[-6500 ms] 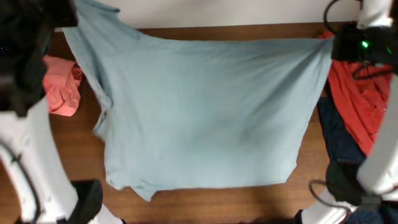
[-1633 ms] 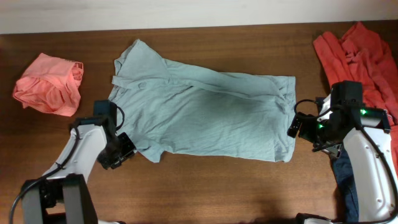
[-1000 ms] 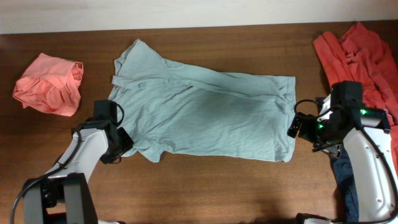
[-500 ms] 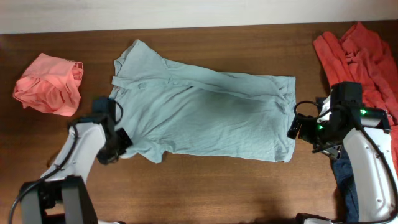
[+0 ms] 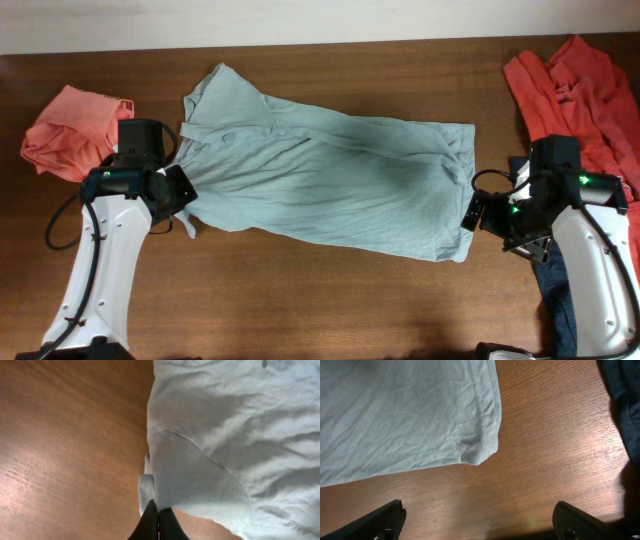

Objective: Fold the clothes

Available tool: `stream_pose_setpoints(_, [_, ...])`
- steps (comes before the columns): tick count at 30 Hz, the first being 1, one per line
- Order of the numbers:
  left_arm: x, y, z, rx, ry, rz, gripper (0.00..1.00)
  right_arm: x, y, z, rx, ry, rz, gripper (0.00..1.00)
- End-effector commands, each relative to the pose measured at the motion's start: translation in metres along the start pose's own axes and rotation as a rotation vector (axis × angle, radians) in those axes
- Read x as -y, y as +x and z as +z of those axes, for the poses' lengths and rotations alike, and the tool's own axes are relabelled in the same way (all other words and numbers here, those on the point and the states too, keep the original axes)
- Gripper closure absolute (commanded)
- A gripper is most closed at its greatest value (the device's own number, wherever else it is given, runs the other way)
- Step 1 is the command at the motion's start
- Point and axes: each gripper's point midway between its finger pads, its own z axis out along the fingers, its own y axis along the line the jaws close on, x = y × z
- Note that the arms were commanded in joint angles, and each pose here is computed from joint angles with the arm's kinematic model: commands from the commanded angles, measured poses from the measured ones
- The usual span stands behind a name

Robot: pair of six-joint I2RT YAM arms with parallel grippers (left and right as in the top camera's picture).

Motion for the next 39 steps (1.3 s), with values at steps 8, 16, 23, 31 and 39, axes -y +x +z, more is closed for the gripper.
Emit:
stream_pose_setpoints(8, [0.014,-0.034,0.032,0.086,0.003,0.016,0.46,0.001,0.001,0.0,0.001,0.005,0.006,0.01])
stream_pose_setpoints(16, [0.001,0.006,0.051,-0.104,-0.06,0.071,0.17,0.001,0.0,0.0,0.003,0.006,-0.025,0.01])
stream_pose_setpoints(23, [-0.011,0.051,0.035,-0.261,-0.122,0.114,0.23,0.001,-0.006,0.0,0.028,0.006,-0.051,0.01])
stream_pose_setpoints(31, [-0.007,0.052,0.067,-0.119,-0.192,0.194,0.25,0.0,-0.014,0.008,0.023,0.007,-0.05,0.01])
stream_pose_setpoints(39, [-0.033,0.05,0.077,-0.053,-0.326,0.214,0.25,0.001,-0.014,0.014,-0.002,0.014,-0.053,0.01])
